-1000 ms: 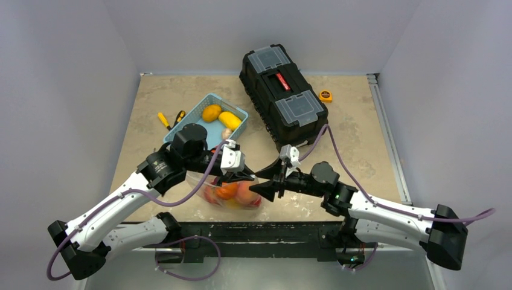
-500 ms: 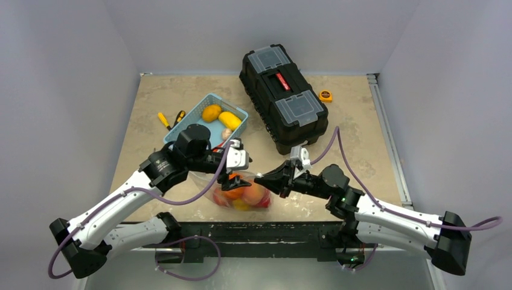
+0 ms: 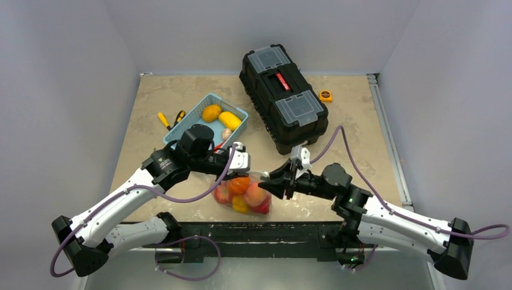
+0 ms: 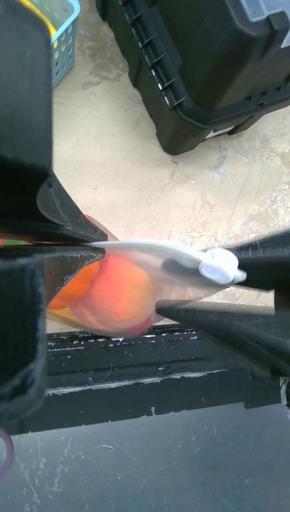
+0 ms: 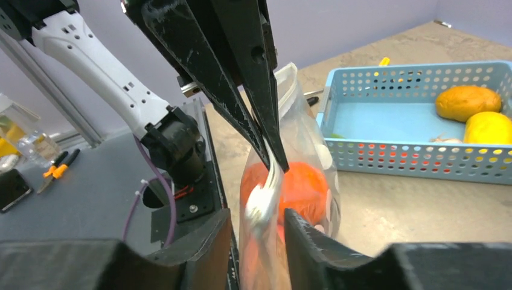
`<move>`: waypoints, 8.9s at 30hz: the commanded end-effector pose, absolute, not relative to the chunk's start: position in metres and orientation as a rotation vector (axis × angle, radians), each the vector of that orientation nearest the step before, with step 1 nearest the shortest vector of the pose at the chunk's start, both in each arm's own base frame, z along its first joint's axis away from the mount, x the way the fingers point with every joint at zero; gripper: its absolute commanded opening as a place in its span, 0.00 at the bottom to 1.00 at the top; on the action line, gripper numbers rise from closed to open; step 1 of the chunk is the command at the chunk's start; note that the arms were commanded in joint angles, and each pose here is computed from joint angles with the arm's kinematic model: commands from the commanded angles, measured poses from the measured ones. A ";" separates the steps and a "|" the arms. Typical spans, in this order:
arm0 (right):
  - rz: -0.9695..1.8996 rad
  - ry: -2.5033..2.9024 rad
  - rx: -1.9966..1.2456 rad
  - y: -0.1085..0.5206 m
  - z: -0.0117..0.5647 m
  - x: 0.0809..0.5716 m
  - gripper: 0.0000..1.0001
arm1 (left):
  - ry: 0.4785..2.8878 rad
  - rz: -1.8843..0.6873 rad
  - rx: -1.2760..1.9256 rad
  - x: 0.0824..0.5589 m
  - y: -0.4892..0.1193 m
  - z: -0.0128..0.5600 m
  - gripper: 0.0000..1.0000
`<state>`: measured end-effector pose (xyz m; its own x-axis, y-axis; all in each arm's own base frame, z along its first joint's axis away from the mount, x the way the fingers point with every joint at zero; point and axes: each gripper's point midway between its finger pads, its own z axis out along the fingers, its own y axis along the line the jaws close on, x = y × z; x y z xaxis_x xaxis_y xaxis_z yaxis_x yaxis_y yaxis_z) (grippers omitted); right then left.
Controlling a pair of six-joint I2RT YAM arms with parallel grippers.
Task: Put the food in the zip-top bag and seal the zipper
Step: Adjust the zipper food storage bag at the center of the board, then zip the zipper food storage bag at the center of the board.
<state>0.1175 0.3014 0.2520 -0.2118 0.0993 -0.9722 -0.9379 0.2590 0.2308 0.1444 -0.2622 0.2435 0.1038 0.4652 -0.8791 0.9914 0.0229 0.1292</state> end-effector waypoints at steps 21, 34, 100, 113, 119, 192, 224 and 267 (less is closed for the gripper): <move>0.887 1.987 -0.841 0.279 0.315 0.137 0.57 | 1.397 -0.898 1.540 0.137 -0.271 0.280 0.00; 0.822 2.030 -0.977 0.292 0.303 0.133 0.46 | 1.452 -0.899 1.543 0.142 -0.273 0.274 0.00; 0.908 1.823 -1.157 0.313 0.295 0.119 0.28 | 1.342 -1.093 1.623 0.112 -0.274 0.283 0.00; 0.929 1.964 -1.057 0.286 0.296 0.105 0.57 | 1.381 -1.054 1.603 0.121 -0.274 0.279 0.00; 0.989 1.898 -0.981 0.287 0.294 0.106 0.55 | 1.382 -1.045 1.601 0.121 -0.273 0.279 0.00; 0.983 1.920 -1.054 0.320 0.306 0.116 0.15 | 1.363 -1.197 1.580 0.113 -0.287 0.290 0.00; 0.850 2.002 -1.027 0.292 0.301 0.120 0.27 | 1.465 -1.130 1.539 0.129 -0.288 0.280 0.00; 0.930 1.881 -1.074 0.314 0.299 0.121 0.04 | 1.365 -1.187 1.579 0.113 -0.285 0.289 0.00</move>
<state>0.1227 0.2960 0.2820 -0.4016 -0.4177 -0.8150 -0.8717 0.4472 0.2004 0.1213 -0.2797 0.2553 -0.0793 0.4198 -0.9042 0.9867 -0.0963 -0.1312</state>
